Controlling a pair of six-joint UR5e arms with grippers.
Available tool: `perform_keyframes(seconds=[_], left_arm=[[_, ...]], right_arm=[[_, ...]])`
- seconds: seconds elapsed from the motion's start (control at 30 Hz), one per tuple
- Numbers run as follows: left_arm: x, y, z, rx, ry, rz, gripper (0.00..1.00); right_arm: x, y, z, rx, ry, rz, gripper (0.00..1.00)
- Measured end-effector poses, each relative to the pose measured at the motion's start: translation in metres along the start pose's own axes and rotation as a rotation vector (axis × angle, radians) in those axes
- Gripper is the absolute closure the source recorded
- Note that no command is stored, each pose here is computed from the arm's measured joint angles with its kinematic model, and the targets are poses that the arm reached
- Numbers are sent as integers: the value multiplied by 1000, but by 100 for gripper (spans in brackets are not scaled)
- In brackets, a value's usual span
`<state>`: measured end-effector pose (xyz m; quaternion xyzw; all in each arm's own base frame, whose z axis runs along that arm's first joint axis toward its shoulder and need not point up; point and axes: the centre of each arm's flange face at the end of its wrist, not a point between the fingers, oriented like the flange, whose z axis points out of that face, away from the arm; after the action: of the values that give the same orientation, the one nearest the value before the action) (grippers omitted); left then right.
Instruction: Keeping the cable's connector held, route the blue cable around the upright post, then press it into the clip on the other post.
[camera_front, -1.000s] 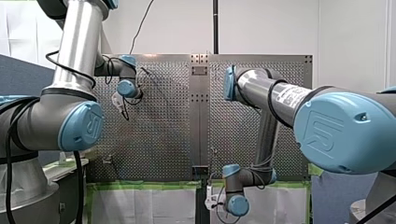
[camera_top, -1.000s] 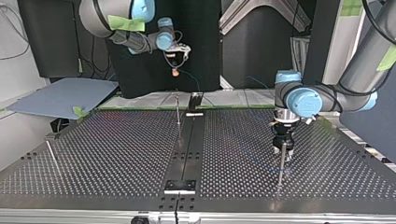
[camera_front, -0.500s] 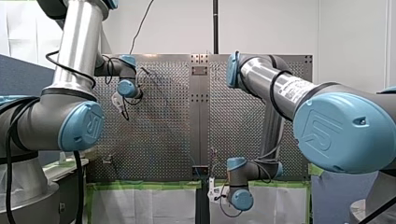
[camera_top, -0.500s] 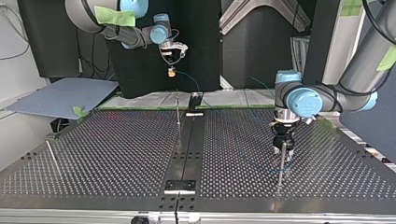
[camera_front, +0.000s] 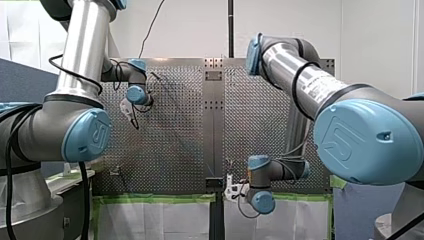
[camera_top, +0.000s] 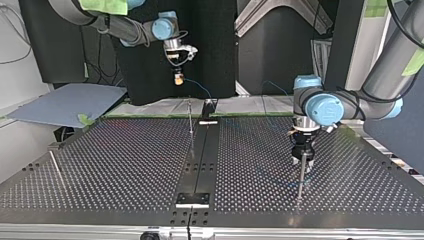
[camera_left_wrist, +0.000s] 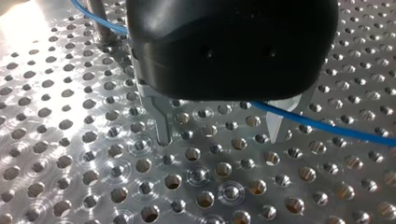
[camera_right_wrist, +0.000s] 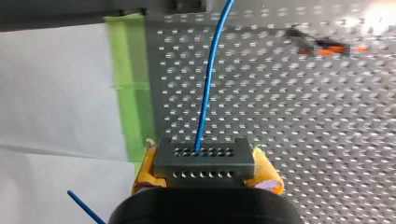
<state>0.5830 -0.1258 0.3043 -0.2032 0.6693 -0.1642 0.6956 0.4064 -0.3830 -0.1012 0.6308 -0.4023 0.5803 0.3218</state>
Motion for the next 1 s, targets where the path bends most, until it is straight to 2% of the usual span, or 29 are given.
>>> perform_keyframes(seconds=[0.2,0.4,0.57,0.73,1.0], left_arm=[[0,0,0,-5,-2,-6,0],[0,0,-1,-9,-4,-7,0],[0,0,0,-9,-5,-8,0],[0,0,0,-13,-8,-10,0],[1,1,-2,-33,-3,-30,0]], right_arm=[[15,1,-15,15,20,2,100],[17,11,-30,4,31,13,100],[20,24,-42,-13,34,28,100],[23,42,-39,-18,48,45,100],[28,69,-28,-16,73,52,100]])
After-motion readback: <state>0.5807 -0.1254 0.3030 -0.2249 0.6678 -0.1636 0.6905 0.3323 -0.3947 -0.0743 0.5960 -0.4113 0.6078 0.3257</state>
